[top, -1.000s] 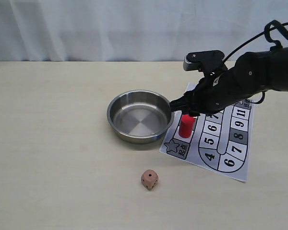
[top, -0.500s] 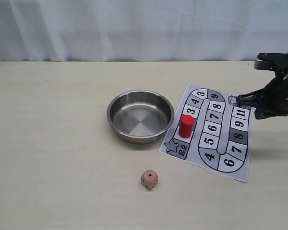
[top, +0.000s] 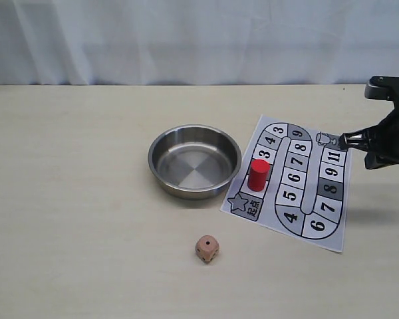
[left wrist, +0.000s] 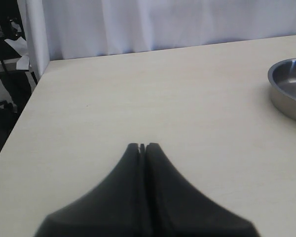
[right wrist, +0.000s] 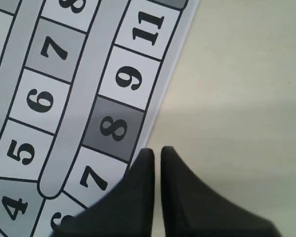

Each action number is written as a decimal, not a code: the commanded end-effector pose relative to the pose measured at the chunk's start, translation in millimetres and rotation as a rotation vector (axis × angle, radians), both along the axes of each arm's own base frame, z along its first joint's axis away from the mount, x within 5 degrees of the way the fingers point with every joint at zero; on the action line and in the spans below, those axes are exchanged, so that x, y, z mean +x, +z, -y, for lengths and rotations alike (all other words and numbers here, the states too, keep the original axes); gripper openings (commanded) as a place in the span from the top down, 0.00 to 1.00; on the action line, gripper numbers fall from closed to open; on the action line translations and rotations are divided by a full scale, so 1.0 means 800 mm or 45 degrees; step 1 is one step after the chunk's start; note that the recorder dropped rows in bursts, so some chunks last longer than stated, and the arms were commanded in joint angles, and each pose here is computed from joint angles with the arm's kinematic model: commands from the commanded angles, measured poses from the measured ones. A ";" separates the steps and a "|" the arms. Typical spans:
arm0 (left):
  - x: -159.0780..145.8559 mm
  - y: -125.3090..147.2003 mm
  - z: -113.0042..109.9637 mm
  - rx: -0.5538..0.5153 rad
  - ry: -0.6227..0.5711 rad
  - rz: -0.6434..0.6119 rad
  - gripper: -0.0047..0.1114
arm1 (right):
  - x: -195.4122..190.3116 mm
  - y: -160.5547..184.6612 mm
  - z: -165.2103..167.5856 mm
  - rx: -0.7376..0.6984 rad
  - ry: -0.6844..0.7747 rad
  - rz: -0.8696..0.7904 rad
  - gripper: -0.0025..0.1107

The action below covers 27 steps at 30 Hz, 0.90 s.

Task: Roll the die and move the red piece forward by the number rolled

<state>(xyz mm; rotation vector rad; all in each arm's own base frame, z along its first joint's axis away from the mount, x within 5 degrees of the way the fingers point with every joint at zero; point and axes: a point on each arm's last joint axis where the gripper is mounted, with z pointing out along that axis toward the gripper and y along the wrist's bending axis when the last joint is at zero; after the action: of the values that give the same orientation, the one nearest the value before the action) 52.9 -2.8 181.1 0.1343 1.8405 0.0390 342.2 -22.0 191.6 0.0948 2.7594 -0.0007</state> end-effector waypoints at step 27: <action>0.000 0.000 0.000 -0.012 -0.001 0.010 0.96 | -0.076 0.114 -0.005 -0.042 0.078 0.053 0.94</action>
<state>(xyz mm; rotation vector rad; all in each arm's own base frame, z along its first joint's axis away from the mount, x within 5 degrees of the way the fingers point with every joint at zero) 52.9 -2.8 181.1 0.1343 1.8405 0.0390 291.5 -18.7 271.3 0.0194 2.7285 -0.0199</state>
